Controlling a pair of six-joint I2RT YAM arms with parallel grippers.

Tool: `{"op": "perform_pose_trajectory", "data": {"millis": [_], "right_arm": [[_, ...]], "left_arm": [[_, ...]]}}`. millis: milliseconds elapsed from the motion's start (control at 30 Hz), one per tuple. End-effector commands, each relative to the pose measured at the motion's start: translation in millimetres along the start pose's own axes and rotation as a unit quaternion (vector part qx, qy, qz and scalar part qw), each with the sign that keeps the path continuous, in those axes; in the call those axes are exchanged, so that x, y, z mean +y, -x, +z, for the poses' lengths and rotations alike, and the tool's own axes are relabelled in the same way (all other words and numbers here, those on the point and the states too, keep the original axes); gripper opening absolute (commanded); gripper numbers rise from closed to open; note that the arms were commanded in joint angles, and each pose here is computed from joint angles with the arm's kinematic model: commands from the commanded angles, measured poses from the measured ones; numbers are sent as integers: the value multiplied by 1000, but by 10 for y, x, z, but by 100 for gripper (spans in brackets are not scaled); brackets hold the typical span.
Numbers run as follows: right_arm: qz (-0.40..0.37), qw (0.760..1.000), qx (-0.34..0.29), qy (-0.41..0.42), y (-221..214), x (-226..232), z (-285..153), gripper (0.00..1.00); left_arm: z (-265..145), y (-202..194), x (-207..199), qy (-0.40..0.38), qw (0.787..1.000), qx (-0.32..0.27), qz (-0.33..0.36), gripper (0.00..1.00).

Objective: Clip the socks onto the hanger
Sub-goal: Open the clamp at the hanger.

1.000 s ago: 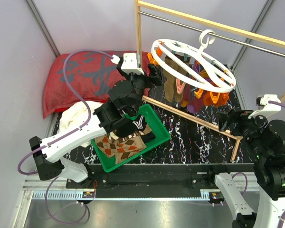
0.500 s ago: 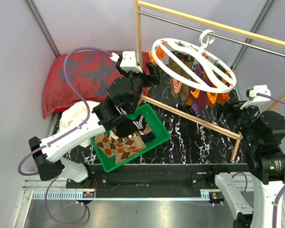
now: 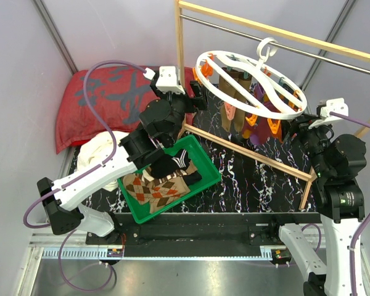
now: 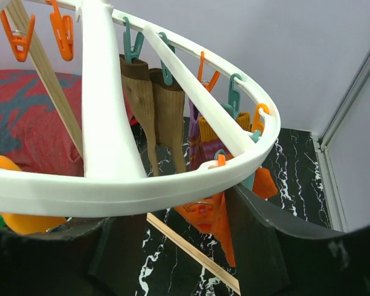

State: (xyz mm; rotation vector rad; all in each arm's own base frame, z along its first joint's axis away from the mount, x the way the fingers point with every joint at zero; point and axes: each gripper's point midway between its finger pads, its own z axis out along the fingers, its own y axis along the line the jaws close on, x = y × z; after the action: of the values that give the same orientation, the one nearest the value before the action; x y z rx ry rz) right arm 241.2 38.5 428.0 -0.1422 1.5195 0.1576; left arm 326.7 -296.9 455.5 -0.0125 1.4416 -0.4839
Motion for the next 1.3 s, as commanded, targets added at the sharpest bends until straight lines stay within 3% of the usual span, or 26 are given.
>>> {"op": "perform_pose_trajectory", "data": {"millis": [0,467,767,900,1267], "right_arm": [[-7,1000,-24,16,82,45,96,58],[46,999,1,24,5,126,-1,21],[122,991,45,35,-184,238,-18,13],[151,985,58,54,-248,330,-3,10],[153,982,75,80,-315,424,-3,7]], "left_arm": [[-57,275,-5,-12,999,-27,-25,85],[-109,232,13,-20,999,-19,-24,85],[-434,83,13,-89,996,19,-4,94],[-698,-218,226,-96,993,67,26,99],[-1391,-1042,720,-117,965,212,100,99]]}}
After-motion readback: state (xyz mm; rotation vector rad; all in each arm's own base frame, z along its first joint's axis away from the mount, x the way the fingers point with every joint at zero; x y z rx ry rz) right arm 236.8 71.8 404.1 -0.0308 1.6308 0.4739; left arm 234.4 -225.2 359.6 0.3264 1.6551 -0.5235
